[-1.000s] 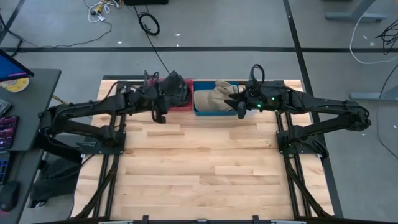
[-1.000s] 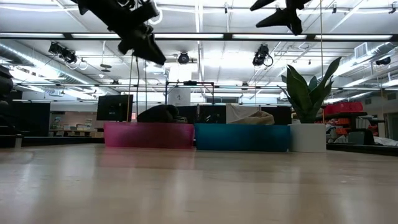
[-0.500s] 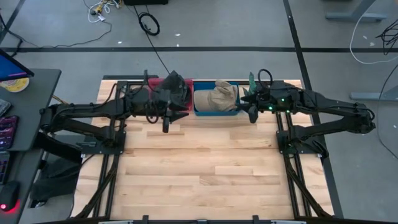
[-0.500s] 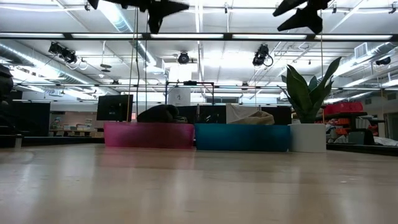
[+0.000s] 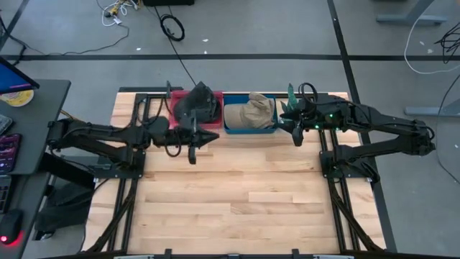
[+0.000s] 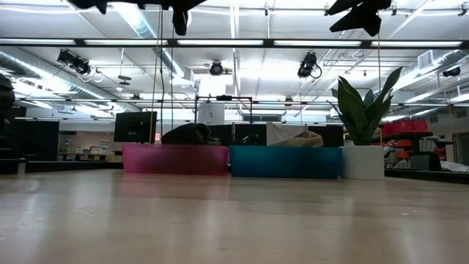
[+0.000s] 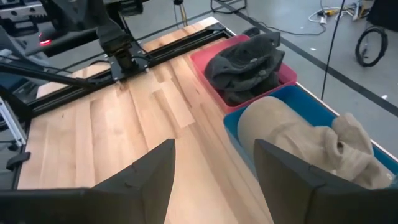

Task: Pick & Place hat
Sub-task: Return to Home Position

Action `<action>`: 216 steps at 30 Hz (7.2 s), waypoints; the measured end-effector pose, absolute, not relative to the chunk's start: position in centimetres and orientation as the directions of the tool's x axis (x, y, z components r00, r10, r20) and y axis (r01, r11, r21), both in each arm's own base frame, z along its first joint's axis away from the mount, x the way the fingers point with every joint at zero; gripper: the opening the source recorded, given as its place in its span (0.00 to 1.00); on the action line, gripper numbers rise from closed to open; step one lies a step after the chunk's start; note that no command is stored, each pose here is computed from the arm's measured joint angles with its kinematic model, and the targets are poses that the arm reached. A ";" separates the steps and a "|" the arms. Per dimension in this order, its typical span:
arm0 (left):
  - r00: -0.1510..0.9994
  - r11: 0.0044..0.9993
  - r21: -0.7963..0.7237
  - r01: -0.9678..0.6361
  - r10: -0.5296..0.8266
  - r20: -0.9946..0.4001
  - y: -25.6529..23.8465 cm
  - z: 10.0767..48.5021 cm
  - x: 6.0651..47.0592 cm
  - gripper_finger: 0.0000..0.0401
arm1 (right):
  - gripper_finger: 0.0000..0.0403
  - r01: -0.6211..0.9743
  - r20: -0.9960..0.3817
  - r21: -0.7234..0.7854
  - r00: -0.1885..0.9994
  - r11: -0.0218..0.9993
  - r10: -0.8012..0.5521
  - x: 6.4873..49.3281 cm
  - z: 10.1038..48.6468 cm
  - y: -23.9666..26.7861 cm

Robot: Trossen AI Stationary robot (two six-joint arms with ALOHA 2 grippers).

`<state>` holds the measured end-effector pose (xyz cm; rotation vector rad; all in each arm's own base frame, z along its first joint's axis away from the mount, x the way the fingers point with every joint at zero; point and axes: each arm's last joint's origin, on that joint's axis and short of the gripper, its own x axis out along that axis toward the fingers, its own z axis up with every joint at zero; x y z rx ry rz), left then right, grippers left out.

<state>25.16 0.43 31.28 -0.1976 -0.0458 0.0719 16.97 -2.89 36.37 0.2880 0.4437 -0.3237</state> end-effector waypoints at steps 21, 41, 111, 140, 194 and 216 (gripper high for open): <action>0.965 0.991 -0.126 -0.051 0.081 0.248 0.2 32.2 18.3 0.00 | 0.54 0.372 -0.457 0.218 0.856 0.902 -0.242 17.0 36.4 -2.9; 0.914 0.993 0.020 -0.119 0.101 0.393 0.3 34.6 7.9 0.00 | 0.54 0.375 -0.451 0.277 0.864 0.885 -0.224 17.0 36.5 -2.8; 0.868 0.997 -0.065 -0.027 0.056 0.493 0.2 22.5 8.2 0.00 | 0.54 0.407 -0.446 0.388 0.868 0.827 -0.218 17.1 36.5 -2.8; 0.896 0.998 -0.063 -0.031 0.056 0.440 0.2 22.0 8.4 0.00 | 0.54 0.425 -0.449 0.426 0.866 0.799 -0.221 17.1 36.5 -2.8; 0.998 0.991 -0.125 -0.041 0.047 0.044 0.2 17.0 9.8 0.00 | 0.54 0.434 -0.468 0.423 0.856 0.795 -0.219 17.0 36.3 -2.8; 0.999 0.985 -0.169 -0.043 0.045 0.010 0.2 16.7 9.8 0.01 | 0.52 0.435 -0.467 0.416 0.856 0.799 -0.222 17.0 36.3 -2.8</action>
